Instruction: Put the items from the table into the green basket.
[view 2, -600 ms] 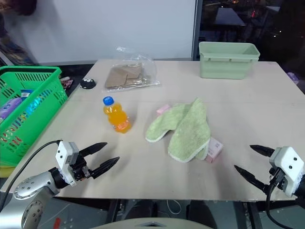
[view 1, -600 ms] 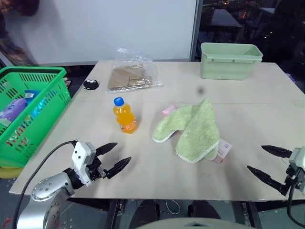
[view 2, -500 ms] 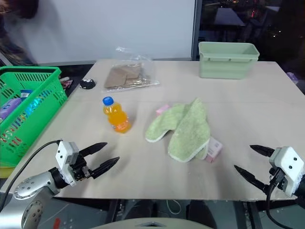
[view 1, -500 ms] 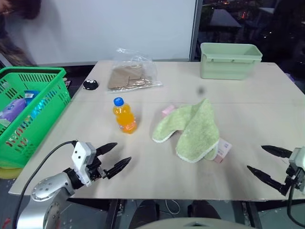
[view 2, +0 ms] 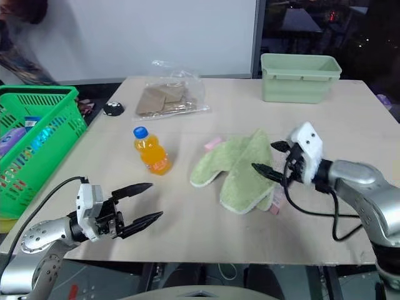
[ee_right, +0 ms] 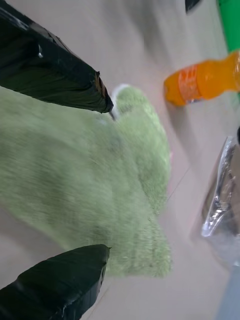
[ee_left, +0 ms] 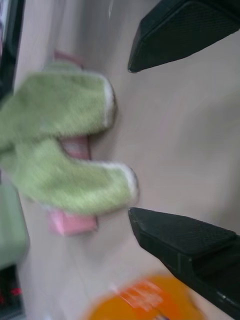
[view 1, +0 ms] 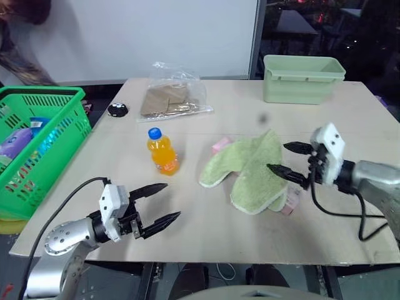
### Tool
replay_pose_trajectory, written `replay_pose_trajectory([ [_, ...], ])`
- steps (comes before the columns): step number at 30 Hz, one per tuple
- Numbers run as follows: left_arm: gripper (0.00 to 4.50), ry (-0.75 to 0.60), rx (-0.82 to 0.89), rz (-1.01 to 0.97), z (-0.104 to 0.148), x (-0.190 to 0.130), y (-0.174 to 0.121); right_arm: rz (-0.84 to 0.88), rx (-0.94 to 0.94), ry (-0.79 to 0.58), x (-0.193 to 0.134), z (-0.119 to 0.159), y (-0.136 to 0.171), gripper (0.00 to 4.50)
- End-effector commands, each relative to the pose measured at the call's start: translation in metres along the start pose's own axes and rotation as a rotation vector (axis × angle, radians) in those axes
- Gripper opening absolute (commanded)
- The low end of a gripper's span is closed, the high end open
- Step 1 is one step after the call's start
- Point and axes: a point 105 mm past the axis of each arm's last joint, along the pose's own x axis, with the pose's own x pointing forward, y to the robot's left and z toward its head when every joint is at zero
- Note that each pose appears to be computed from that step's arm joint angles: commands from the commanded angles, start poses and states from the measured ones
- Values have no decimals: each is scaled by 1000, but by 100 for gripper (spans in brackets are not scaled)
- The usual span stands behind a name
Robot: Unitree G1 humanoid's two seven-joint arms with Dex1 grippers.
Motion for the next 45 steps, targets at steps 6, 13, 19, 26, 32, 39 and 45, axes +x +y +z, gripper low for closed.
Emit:
replay_pose_trajectory([
  [6,450,-61,90,-27,52,32,-22,-20,26,83,34,-5,-15,389],
  [13,450,-64,64,-37,61,34,-22,-63,-3,59,24,-1,-26,74],
  [19,450,-58,36,-31,56,35,-17,-397,17,-66,-32,17,-83,6],
  [26,450,-67,31,-66,54,44,-11,-847,-14,-39,-135,10,-137,6],
  [32,450,-55,38,-108,57,53,-5,-1024,-59,151,-179,-29,-151,6],
  [39,450,-60,49,-254,74,67,-17,-1018,-9,437,-180,-126,-154,6],
  [45,450,-82,70,-263,85,72,-10,-972,-26,281,-184,-101,-144,236],
])
